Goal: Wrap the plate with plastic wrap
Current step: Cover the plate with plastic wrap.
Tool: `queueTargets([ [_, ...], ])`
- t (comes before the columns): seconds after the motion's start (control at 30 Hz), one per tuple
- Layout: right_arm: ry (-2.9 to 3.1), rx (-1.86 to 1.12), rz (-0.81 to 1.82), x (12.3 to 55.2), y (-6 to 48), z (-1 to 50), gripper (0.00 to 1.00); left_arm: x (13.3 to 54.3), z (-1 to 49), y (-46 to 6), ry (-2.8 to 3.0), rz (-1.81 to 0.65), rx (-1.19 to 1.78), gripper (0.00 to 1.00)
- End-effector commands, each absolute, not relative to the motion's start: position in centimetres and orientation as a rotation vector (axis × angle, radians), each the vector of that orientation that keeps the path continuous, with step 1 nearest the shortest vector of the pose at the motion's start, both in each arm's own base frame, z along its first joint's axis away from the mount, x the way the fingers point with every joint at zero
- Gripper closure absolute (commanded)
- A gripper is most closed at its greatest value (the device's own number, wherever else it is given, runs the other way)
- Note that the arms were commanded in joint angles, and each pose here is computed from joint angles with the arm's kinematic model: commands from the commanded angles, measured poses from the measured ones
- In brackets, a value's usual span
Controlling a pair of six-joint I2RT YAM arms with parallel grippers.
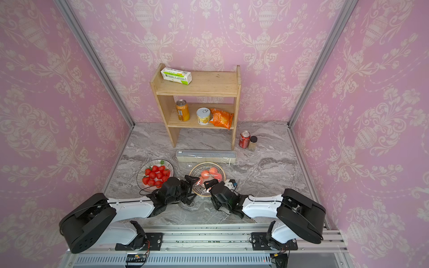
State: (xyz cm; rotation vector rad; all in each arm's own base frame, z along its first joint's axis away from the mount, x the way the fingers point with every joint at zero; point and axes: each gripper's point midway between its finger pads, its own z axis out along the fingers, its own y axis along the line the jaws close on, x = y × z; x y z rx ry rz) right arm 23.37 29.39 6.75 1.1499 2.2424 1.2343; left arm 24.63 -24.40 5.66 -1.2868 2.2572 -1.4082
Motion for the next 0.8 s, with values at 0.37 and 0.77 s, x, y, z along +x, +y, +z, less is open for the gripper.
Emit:
queueTargets([
  [0.37,2.227,1.119,1.178,25.6,27.8,6.4,0.00,26.0,4.4,-24.4,2.231,-1.358,-1.271,0.01],
  [0.77,2.247,1.070,1.137,27.1,26.4,6.5,0.00,26.8,4.8,-23.3,2.258,-1.271,-1.226,0.01],
])
